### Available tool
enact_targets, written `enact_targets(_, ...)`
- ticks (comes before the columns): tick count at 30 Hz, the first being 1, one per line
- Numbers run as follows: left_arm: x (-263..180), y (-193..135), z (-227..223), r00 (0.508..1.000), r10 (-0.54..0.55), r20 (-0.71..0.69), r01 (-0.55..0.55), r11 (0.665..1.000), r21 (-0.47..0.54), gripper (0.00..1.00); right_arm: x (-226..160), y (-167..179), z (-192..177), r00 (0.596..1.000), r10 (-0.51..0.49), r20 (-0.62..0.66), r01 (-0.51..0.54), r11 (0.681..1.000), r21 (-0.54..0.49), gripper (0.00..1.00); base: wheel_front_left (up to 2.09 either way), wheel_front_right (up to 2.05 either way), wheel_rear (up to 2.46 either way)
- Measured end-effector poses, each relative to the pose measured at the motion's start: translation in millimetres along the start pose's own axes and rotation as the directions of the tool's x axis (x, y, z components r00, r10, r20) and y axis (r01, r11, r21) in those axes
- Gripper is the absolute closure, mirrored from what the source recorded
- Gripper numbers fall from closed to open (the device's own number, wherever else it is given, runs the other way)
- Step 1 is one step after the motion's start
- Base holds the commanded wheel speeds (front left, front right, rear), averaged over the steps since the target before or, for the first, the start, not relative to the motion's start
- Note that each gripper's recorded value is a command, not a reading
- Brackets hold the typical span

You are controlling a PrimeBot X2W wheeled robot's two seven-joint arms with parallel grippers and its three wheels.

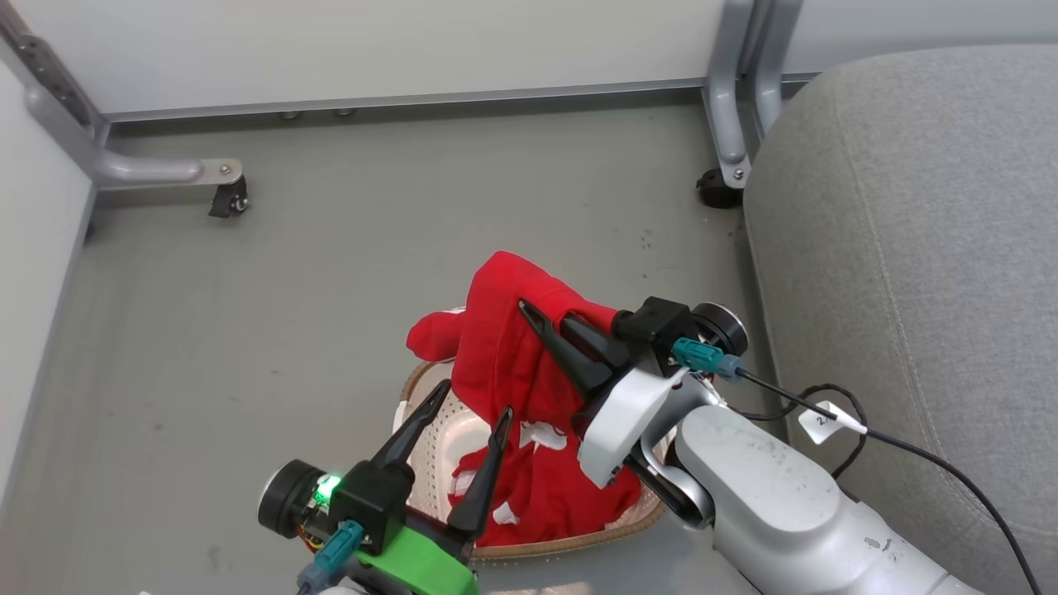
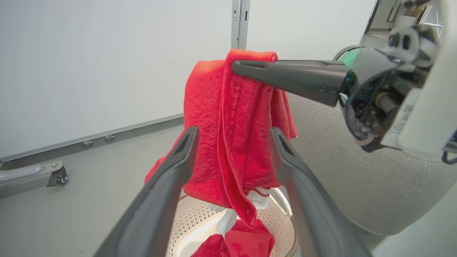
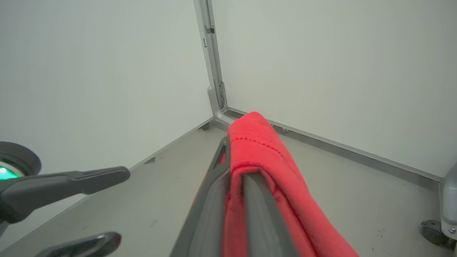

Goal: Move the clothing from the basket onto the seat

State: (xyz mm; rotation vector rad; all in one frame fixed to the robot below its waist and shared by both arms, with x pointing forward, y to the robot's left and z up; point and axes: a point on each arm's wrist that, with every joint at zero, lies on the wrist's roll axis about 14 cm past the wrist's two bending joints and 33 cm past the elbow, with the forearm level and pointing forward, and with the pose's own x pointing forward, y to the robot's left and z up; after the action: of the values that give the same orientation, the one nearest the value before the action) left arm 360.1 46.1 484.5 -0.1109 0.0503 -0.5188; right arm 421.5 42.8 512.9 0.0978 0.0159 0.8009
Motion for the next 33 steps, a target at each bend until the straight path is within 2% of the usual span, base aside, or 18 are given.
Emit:
enact_targets(10,20.2,-20.0,0.6,0.995,-0.097,0.007,0.097,0.995,0.006,0.0,-30.0,-43.2,2.2,0.987,-0.158,0.011,0.157,0.987,0.017,1.0,0.0,0.0,0.0)
enact_targets(14,30.3,-36.4,-1.4,0.987,-0.161,-0.001,0.161,0.987,0.004,0.0,-53.2,-65.5,-1.8,0.969,-0.245,0.001,0.245,0.969,0.021,1.0,0.0,0.0,0.0)
enact_targets(18,39.7,-56.3,-3.1,0.972,-0.233,-0.006,0.233,0.972,-0.003,0.0,-80.6,-90.5,-1.8,0.938,-0.346,0.002,0.346,0.938,0.023,1.0,0.0,0.0,0.0)
enact_targets(24,53.9,-87.0,-2.5,0.938,-0.347,-0.005,0.347,0.938,-0.006,0.0,-126.7,-127.5,2.8,0.868,-0.496,0.017,0.496,0.868,0.022,1.0,0.0,0.0,0.0)
enact_targets(33,71.4,-126.6,-7.6,0.873,-0.488,-0.01,0.487,0.873,-0.027,0.0,-191.5,-178.7,20.2,0.725,-0.685,0.07,0.686,0.728,0.022,1.0,0.0,0.0,0.0)
